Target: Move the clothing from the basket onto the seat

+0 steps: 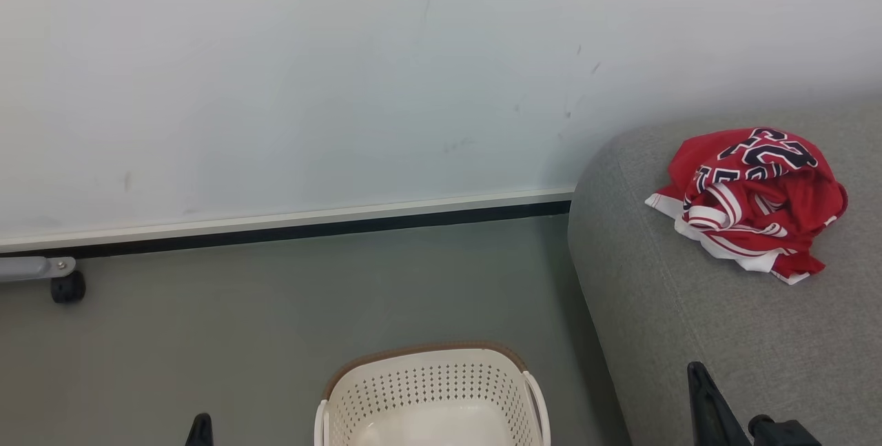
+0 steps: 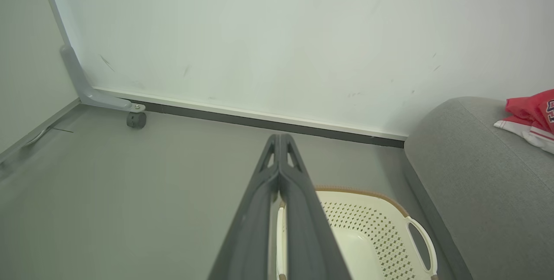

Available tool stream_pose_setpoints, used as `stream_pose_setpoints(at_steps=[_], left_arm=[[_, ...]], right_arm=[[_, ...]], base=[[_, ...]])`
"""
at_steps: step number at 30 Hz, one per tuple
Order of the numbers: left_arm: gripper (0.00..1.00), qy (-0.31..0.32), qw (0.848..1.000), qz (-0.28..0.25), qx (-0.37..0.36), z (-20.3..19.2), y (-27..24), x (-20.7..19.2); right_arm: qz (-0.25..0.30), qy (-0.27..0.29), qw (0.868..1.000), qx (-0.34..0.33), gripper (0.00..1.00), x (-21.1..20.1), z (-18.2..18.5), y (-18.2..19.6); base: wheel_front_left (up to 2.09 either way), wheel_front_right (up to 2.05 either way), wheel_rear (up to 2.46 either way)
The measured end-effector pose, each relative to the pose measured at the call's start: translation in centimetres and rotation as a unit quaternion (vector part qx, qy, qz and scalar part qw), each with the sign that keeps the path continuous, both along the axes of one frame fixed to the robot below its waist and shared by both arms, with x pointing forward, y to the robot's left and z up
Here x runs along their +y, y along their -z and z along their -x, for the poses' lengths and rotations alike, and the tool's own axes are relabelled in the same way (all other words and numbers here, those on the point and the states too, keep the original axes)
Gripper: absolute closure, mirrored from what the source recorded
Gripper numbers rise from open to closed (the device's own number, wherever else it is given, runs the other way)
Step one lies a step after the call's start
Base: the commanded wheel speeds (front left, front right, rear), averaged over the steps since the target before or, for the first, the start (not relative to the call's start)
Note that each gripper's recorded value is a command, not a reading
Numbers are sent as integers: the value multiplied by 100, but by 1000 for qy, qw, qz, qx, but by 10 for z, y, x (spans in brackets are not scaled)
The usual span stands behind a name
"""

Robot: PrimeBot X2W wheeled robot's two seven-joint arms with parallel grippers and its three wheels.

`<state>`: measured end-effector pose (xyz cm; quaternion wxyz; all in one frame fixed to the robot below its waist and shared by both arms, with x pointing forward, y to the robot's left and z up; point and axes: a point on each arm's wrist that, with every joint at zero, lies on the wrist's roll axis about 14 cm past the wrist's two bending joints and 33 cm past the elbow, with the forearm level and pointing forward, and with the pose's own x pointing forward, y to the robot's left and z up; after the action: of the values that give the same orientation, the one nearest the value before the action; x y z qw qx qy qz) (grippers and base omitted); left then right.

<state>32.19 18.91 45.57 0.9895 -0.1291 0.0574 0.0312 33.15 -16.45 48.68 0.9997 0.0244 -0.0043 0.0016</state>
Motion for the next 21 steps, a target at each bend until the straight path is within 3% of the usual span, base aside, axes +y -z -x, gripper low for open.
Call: stream_pose_setpoints(at_steps=[21], left_arm=[[100, -31, 991, 127, 37, -5, 12, 7]], right_arm=[[-151, 34, 987, 49, 100, -17, -9, 14]], base=[[0, 0, 0]])
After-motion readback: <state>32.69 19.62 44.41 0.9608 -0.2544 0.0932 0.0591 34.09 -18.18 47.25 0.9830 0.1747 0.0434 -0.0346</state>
